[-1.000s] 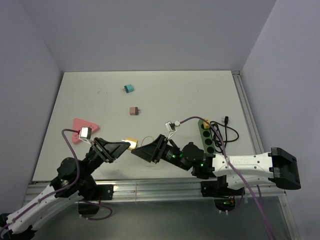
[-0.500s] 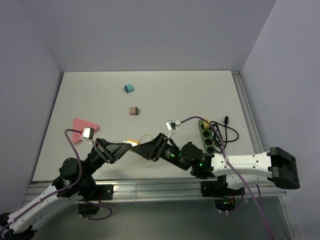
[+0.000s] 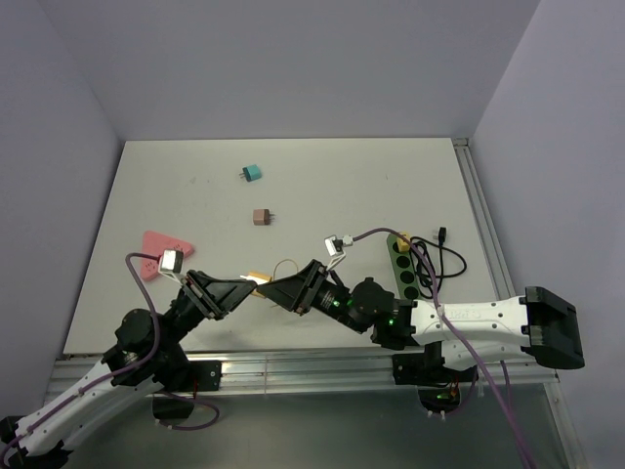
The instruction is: Insert the plug
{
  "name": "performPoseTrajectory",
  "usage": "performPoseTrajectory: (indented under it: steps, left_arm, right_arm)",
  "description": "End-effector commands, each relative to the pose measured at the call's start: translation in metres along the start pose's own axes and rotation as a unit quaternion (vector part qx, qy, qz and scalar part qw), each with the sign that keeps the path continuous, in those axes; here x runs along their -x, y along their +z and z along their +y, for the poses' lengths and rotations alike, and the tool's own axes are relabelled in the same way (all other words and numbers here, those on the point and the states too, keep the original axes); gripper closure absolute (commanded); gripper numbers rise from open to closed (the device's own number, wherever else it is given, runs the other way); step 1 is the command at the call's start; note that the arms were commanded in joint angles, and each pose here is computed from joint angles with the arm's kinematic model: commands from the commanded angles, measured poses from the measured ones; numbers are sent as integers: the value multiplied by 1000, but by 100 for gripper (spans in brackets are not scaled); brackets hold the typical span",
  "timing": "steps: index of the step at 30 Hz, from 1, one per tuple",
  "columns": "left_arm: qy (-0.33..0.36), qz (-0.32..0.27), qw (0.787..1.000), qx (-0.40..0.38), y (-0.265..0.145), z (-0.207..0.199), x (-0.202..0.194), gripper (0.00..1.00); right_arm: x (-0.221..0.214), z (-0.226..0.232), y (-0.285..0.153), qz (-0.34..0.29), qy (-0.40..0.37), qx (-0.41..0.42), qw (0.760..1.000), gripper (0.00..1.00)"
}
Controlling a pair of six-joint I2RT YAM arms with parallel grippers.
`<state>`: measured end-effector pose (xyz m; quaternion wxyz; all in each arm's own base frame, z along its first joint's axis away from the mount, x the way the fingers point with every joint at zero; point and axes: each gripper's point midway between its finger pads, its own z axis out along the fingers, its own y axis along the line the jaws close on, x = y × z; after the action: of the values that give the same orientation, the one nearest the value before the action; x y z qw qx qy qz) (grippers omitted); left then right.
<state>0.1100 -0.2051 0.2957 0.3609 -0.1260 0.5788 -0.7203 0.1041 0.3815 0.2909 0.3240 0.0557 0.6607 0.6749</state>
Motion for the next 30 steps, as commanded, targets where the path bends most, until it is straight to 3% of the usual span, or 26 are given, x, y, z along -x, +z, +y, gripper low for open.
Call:
performPoseTrajectory:
  steps: [1,8,12,14,15,19,21,24,30]
  left_arm:
    - [-8,0,1000,-30,-3,-14,1,100]
    - [-9,2,1000,-27,-3,-12,0,100]
    - [-10,3,1000,-16,-3,-7,-1,100]
    - [-9,-1,1000,-3,-4,-2,1,99]
    - [-7,-9,1000,17,-5,4,4,77]
    - [4,-35,997,71,-10,18,15,9]
    - [9,-56,996,69,-19,11,25,1]
    - [23,-69,995,65,-27,3,32,1]
    - [45,-80,994,64,-37,-3,39,1]
  right_arm:
    - [12,21,7,-28,2,19,999,59]
    - [15,20,9,-34,-8,12,999,57]
    - [15,23,11,-29,-33,10,999,100]
    - [15,23,11,-23,-47,2,999,100]
    - [13,24,10,-14,-57,3,998,100]
    - [20,21,8,3,-117,-21,993,100]
    - [42,22,10,-11,-153,-32,988,100]
    - [66,20,9,-5,-191,-41,981,100]
    - [178,18,19,-70,-289,-90,950,100]
